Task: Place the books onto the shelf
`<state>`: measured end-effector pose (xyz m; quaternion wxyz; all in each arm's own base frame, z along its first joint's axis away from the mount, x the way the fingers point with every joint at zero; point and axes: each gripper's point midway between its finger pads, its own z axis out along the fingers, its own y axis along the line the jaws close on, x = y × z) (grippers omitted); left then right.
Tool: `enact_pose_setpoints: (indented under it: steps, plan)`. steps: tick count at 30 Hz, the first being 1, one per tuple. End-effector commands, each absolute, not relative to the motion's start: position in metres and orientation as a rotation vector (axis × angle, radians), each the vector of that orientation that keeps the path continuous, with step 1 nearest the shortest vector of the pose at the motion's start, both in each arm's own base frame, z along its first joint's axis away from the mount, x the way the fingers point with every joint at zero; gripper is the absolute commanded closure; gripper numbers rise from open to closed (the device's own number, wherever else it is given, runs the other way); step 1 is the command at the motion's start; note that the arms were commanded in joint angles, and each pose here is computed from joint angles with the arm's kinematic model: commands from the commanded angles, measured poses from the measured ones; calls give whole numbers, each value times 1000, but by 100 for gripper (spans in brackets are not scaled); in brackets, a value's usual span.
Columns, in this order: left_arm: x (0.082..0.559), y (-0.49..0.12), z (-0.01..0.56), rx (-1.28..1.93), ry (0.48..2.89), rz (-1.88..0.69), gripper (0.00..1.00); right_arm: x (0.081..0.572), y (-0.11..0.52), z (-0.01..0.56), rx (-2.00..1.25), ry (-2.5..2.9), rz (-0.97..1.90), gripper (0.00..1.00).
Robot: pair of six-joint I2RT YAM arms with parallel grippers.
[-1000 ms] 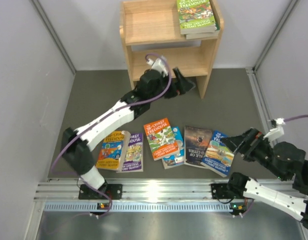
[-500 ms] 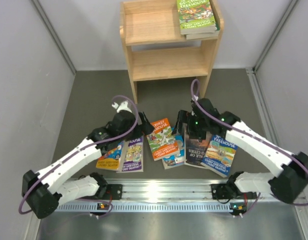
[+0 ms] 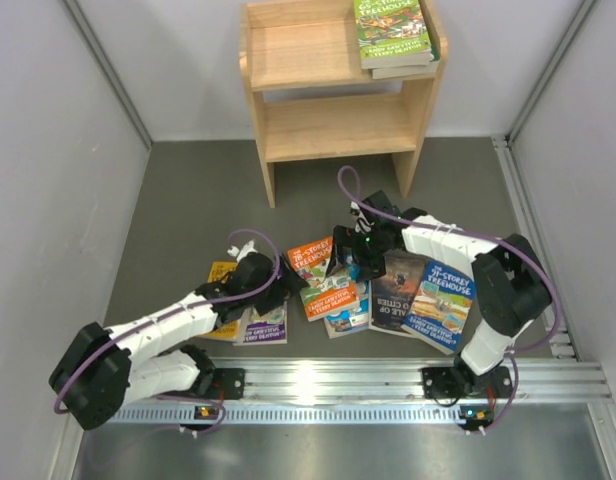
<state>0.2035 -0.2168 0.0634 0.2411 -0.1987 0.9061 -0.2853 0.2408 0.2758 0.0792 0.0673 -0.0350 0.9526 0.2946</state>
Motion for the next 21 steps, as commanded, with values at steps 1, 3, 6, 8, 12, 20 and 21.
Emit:
enact_pose_setpoints:
  steps: [1, 3, 6, 8, 12, 20, 21]
  plan:
    - [210, -231, 59, -635, 2419, -920, 2, 252, 287, 80, -179, 2802, 978, 5]
    - [216, -238, 53, -653, 2400, -953, 2, 243, 284, 67, -166, 2835, 987, 8]
    - [215, -251, 42, -669, 2433, -1017, 2, 231, 282, 50, -152, 2863, 1018, 19]
    - [215, -260, 33, -678, 2481, -1033, 2, 223, 280, 40, -136, 2882, 1036, 29]
    - [214, -273, 24, -704, 2512, -1101, 9, 213, 278, 31, -126, 2907, 1070, 67]
    - [225, -260, 71, -646, 2482, -959, 72, 212, 284, 49, -144, 2866, 1138, 100]
    - [226, -257, 79, -634, 2481, -937, 80, 213, 286, 54, -147, 2857, 1153, 100]
